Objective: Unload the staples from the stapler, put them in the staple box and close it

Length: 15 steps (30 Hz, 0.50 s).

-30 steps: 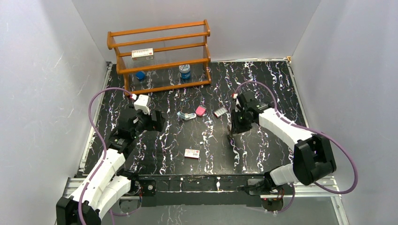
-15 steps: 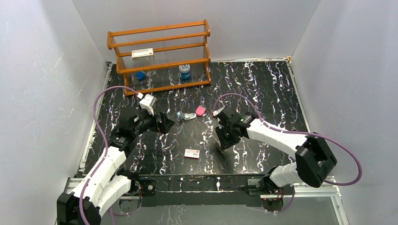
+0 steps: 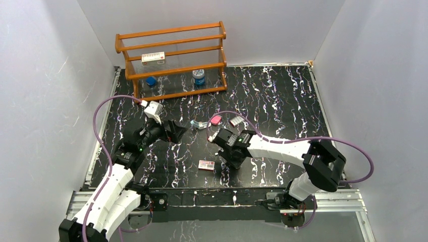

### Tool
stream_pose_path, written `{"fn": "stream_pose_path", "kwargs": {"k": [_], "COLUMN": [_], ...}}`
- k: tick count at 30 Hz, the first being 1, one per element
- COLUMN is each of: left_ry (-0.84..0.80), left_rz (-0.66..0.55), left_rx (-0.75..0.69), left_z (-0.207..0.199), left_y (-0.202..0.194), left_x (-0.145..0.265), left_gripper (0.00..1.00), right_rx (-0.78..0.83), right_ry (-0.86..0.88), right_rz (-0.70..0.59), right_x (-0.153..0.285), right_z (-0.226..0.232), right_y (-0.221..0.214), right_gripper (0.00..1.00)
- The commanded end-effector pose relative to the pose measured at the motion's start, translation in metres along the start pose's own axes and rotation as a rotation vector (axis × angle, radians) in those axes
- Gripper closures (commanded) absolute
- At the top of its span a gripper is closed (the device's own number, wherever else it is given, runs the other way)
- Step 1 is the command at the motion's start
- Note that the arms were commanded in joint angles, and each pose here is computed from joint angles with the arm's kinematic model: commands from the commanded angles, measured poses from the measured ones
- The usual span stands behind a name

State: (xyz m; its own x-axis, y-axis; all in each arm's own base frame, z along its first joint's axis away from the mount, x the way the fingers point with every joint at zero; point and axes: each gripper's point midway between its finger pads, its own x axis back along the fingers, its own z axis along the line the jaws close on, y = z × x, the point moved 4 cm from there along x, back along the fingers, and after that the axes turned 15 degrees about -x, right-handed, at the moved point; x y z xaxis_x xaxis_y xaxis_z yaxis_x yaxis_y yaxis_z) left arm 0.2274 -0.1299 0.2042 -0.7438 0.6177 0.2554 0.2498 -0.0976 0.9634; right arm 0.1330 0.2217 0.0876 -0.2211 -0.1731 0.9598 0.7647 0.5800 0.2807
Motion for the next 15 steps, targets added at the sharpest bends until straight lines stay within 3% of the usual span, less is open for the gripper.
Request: {"fn": "stream_pose_path", "kwargs": {"k": [1,8,15], "left_ry": [0.044,0.076,0.102], "left_rz": [-0.017,-0.044,-0.074], "left_rx": [0.017,-0.007,-0.022], "left_z": [0.003,0.007,0.008], "left_y": [0.002,0.004,0.006], "left_x": [0.005,0.009,0.014], "left_gripper": [0.02,0.02,0.02], "right_rx": [0.202,0.308,0.386], "right_ry": [-0.050,0.072,0.140], "right_rz": [-0.055,-0.171,-0.151], "right_x": [0.003,0.015,0.009], "right_z": [-0.006,0.006,0.011], "right_y": [0.013,0.025,0.016], "right_gripper": [0.77,0.72,0.74]}}
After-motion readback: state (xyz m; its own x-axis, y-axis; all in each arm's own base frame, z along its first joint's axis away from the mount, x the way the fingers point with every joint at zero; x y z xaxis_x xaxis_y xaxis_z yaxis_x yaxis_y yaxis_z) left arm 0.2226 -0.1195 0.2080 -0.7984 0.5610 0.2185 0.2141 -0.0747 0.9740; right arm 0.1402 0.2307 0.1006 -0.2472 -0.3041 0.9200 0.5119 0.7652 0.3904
